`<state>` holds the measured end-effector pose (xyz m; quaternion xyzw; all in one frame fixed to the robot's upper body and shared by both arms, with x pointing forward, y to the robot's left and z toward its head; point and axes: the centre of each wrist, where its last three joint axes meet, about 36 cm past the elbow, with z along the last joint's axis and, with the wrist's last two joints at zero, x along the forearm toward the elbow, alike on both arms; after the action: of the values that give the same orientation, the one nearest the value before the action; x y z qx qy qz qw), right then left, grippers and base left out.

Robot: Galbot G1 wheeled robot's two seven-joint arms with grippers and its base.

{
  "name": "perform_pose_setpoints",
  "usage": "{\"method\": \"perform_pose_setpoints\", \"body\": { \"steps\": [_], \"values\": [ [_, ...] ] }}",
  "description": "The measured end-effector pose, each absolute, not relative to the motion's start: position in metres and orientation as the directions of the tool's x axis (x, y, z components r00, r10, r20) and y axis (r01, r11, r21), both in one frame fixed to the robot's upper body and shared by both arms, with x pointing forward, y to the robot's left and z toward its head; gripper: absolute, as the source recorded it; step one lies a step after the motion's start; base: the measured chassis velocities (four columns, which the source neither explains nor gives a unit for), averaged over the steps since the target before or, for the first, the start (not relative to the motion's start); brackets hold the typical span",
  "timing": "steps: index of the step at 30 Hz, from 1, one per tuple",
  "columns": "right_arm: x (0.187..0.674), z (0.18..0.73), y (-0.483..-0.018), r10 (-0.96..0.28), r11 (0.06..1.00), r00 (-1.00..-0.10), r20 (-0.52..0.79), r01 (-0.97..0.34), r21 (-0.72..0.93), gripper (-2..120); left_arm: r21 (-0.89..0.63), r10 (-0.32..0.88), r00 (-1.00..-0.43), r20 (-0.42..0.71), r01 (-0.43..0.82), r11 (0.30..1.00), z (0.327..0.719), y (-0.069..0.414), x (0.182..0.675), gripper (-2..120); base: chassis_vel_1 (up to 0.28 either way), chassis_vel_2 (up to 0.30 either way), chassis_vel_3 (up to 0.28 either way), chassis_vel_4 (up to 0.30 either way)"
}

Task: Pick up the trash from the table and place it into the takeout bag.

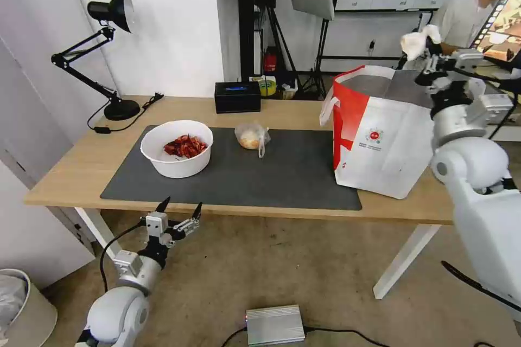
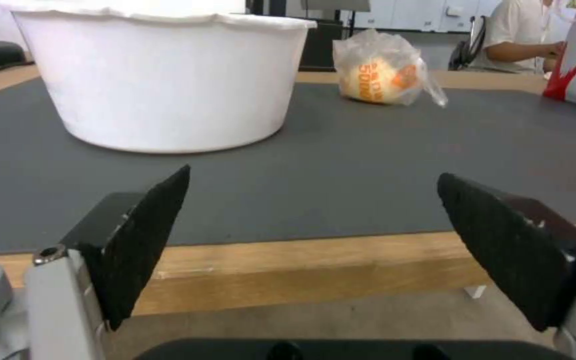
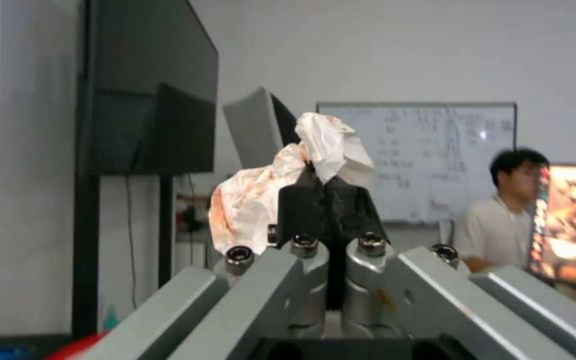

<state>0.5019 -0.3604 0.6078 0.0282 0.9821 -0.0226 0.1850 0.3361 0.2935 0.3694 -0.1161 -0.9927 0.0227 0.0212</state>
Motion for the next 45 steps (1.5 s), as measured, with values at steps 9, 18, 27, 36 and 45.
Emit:
{"method": "perform_pose_setpoints", "body": {
  "steps": [9, 18, 27, 36, 45],
  "values": [
    [0.485, 0.62, -0.363, 0.12, 0.993, -0.971, -0.209, 0.118, 0.019, 0, -0.052, 0.231, -0.972, 0.038, 0.229, 0.972, 0.369, 0.294, 0.335, 100, 0.0, 0.0, 0.0, 0.0],
    [0.478, 0.621, -0.363, 0.143, 0.99, -0.98, -0.138, 0.141, 0.026, 0, -0.054, 0.232, -0.972, 0.037, 0.23, 0.972, 0.369, 0.293, 0.335, 100, 0.0, 0.0, 0.0, 0.0],
    [0.471, 0.622, -0.366, 0.153, 0.988, -0.985, -0.075, 0.152, 0.011, 0, -0.053, 0.237, -0.971, 0.037, 0.234, 0.971, 0.37, 0.291, 0.334, 100, 0.0, 0.0, 0.0, 0.0],
    [0.465, 0.619, -0.367, 0.154, 0.988, -0.987, -0.055, 0.153, 0.023, 34, -0.052, 0.241, -0.97, 0.04, 0.239, 0.97, 0.369, 0.289, 0.332, 100, 0.0, 0.0, 0.0, 0.0],
    [0.464, 0.618, -0.364, 0.146, 0.989, -0.985, -0.088, 0.143, 0.042, 60, -0.053, 0.243, -0.969, 0.04, 0.241, 0.969, 0.369, 0.288, 0.333, 100, 0.0, 0.0, 0.0, 0.0]
  ]
}}
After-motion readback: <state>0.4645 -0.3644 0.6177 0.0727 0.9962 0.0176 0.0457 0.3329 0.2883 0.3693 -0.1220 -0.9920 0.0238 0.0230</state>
